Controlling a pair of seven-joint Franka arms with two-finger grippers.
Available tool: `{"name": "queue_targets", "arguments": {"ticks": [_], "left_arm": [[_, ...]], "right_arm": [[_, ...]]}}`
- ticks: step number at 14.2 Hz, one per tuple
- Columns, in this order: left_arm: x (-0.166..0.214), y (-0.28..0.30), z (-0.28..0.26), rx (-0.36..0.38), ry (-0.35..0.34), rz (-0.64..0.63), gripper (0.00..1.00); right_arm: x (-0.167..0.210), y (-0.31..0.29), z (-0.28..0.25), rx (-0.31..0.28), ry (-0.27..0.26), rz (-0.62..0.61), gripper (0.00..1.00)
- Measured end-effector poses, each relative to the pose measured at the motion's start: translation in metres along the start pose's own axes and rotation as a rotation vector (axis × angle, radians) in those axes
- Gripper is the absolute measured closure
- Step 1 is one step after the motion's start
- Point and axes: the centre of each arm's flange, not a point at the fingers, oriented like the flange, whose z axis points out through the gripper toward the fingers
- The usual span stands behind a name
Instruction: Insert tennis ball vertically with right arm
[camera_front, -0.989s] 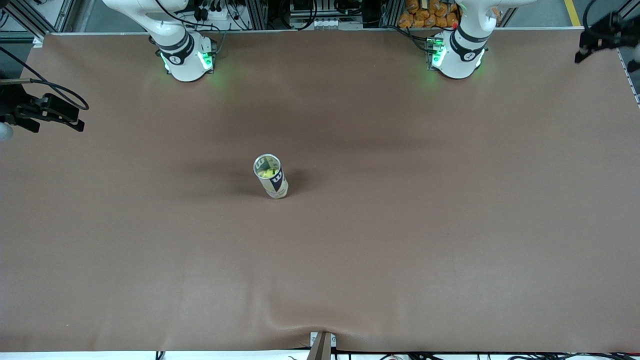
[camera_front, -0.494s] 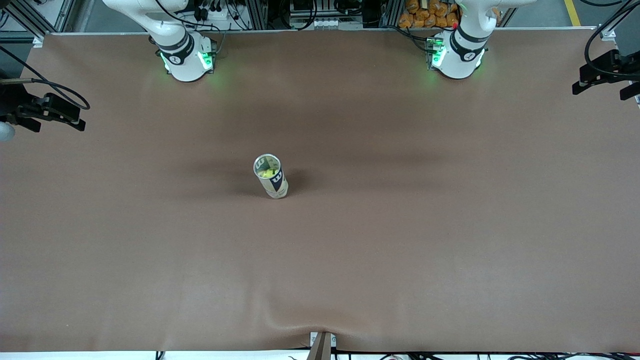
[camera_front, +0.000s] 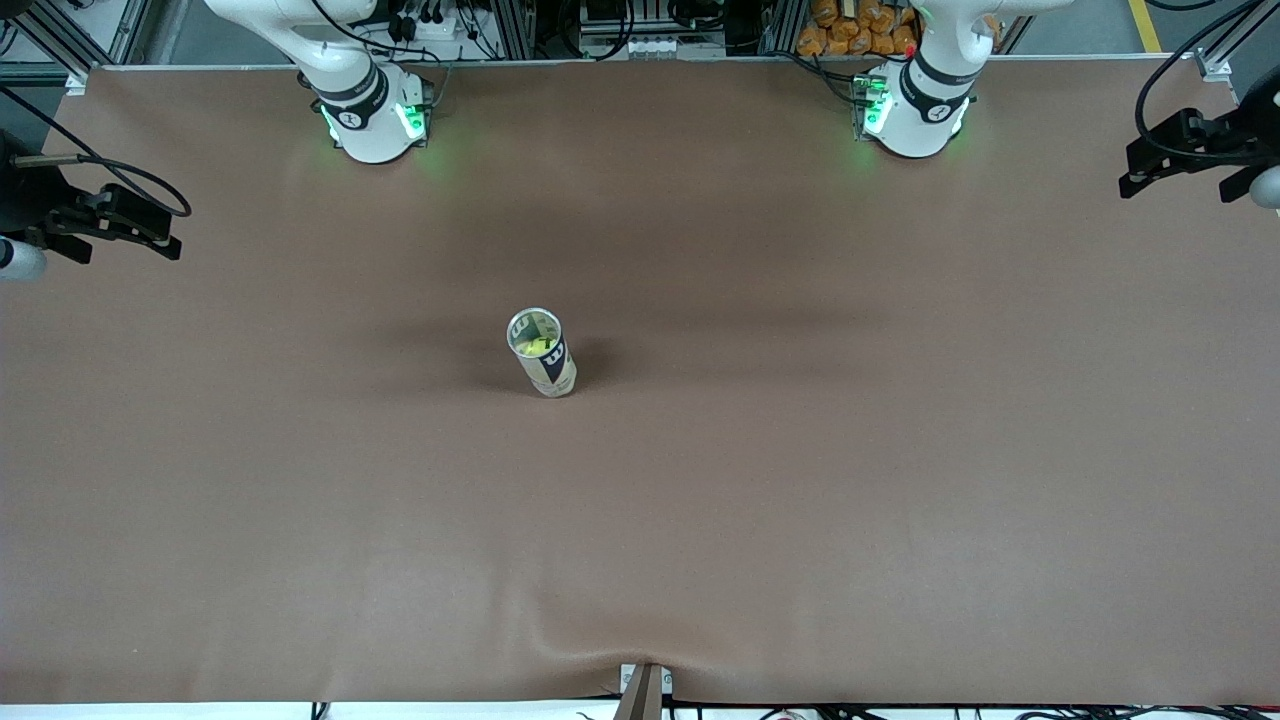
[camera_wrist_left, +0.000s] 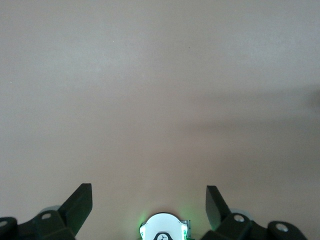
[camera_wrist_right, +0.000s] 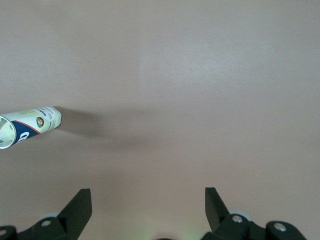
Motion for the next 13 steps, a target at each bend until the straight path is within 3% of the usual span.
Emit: {"name": "queue_targets", "arguments": {"ticks": [13], "left_arm": [[0.007, -0.006, 0.011, -0.002, 0.023, -0.011, 0.00]], "right_arm": [[0.000, 0.004, 0.000, 0.000, 0.000, 0.007, 0.00]]}}
